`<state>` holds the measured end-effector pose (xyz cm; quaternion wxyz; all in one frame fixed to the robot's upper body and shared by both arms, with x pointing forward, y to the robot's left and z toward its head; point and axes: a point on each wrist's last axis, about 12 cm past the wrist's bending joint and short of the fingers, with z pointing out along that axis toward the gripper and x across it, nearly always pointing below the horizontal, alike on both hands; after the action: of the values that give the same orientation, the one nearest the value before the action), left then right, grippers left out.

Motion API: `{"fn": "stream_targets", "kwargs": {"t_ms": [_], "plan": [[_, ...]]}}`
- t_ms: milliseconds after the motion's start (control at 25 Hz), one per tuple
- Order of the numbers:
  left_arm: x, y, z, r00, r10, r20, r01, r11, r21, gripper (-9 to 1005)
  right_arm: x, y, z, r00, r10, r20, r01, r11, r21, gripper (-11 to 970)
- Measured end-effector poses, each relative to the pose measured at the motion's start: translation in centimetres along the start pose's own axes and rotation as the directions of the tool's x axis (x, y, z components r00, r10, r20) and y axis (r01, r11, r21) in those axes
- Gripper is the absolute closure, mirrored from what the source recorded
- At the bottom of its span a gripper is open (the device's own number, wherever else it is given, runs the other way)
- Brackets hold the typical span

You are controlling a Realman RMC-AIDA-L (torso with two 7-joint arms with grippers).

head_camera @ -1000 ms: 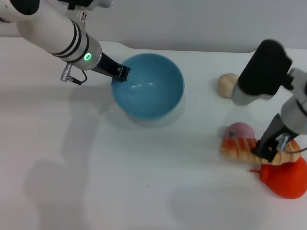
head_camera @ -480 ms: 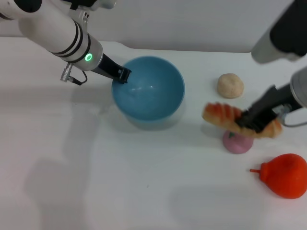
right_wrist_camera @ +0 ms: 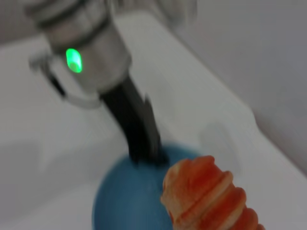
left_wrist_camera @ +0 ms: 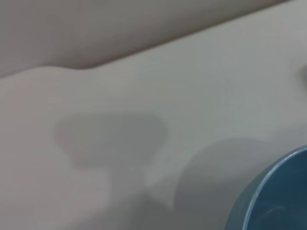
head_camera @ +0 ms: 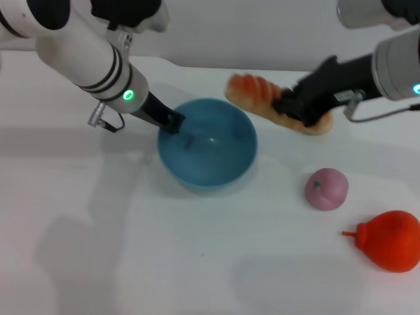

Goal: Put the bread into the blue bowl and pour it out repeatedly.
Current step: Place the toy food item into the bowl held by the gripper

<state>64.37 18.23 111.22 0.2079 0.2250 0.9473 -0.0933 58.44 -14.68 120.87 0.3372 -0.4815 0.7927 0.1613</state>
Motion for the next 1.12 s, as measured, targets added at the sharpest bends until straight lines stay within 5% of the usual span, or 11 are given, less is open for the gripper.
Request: {"fn": "stream_targets", "kwargs": {"t_ms": [320,680,1120], "plan": [[-0.4,-2.8,0.3,0.999,0.042,0.007,-0.042,0.994,0.097,998,0.0,0.5,1.1,0.986,0.041,0.159,-0.025,0.994,-0.102,861],[-0.9,-3.7,-0.2,0.999,0.033,0.021,-0.036,0.987,0.154,997,3.5,0.6,3.8,0.984,0.111,0.136,-0.094,0.988,-0.124,863],[-0.9,-4.1,-0.6,0.999,0.046,0.013,-0.047,0.983,0.176,996,4.3,1.4,4.3,0.977,0.102,0.187,-0.068,0.982,-0.179,836]]}}
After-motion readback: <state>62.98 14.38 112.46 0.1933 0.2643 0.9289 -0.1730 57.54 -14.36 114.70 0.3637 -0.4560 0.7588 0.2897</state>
